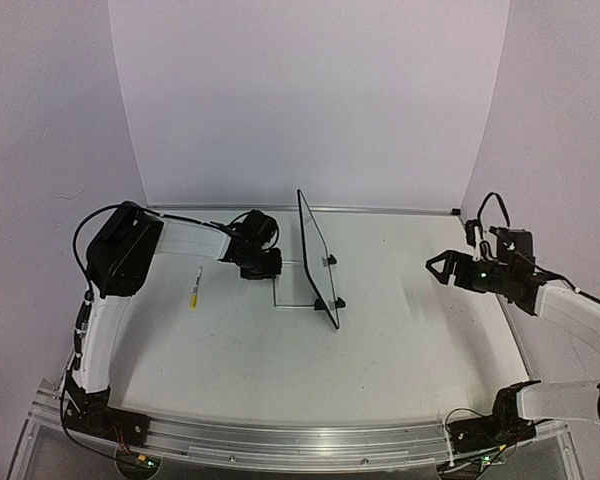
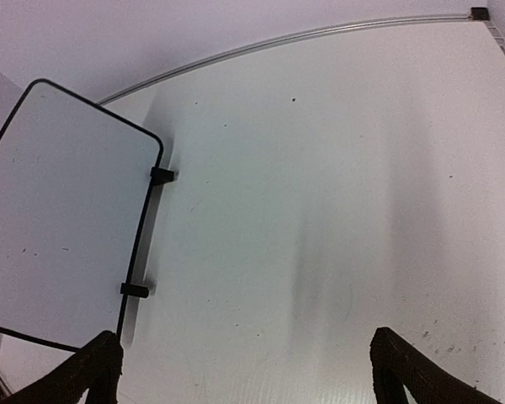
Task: Write a sentence on the whiteboard
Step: Move the whiteboard stand to the center of the board.
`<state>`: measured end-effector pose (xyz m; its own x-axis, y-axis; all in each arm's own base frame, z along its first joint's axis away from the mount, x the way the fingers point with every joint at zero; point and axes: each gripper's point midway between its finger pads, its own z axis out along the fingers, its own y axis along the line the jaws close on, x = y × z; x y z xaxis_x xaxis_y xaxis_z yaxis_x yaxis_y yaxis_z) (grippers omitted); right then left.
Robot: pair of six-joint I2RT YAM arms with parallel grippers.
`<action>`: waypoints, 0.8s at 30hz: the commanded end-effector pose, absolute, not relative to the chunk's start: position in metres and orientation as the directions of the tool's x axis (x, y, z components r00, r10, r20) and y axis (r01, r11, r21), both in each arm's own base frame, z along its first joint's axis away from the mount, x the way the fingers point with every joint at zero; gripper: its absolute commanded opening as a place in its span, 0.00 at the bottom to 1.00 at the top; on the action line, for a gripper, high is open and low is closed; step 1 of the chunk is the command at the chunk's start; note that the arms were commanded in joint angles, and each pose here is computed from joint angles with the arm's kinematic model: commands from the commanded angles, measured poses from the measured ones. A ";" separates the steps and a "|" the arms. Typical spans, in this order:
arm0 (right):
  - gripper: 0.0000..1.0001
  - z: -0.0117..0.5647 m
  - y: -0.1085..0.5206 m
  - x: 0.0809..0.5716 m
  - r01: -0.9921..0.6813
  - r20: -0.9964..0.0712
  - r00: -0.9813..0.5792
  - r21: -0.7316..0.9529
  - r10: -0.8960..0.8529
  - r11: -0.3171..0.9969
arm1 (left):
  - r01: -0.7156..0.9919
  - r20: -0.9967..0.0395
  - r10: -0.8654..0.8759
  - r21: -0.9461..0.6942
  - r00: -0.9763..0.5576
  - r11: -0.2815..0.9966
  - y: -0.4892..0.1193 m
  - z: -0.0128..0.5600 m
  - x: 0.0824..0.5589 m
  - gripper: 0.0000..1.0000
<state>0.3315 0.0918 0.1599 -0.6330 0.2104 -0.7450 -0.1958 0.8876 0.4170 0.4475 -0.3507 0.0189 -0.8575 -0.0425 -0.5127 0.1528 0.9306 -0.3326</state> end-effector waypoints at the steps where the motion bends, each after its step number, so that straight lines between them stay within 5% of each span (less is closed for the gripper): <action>1: 0.98 0.171 0.130 0.336 -0.344 -0.779 -0.620 0.379 0.096 0.859 | 0.426 -0.534 0.209 -0.323 -0.819 0.845 -0.360 0.019 0.435 0.00; 9: 0.92 0.142 0.188 0.334 -0.488 -0.753 -0.655 0.355 -0.066 0.797 | 0.740 -0.586 0.468 -0.407 -0.661 0.536 -0.395 0.032 0.411 0.00; 15: 0.82 0.116 0.219 0.334 -0.525 -0.750 -0.649 0.317 -0.130 0.790 | 0.767 -0.547 0.538 -0.430 -0.641 0.476 -0.399 0.023 0.403 0.03; 22: 0.77 0.101 0.240 0.346 -0.554 -0.782 -0.603 0.269 -0.157 0.788 | 0.678 -0.623 0.319 -0.503 -0.714 0.536 -0.390 0.066 0.417 0.54; 24: 0.75 0.093 0.247 0.349 -0.571 -0.779 -0.596 0.239 -0.195 0.786 | 0.634 -0.636 0.244 -0.505 -0.732 0.586 -0.377 0.077 0.427 0.61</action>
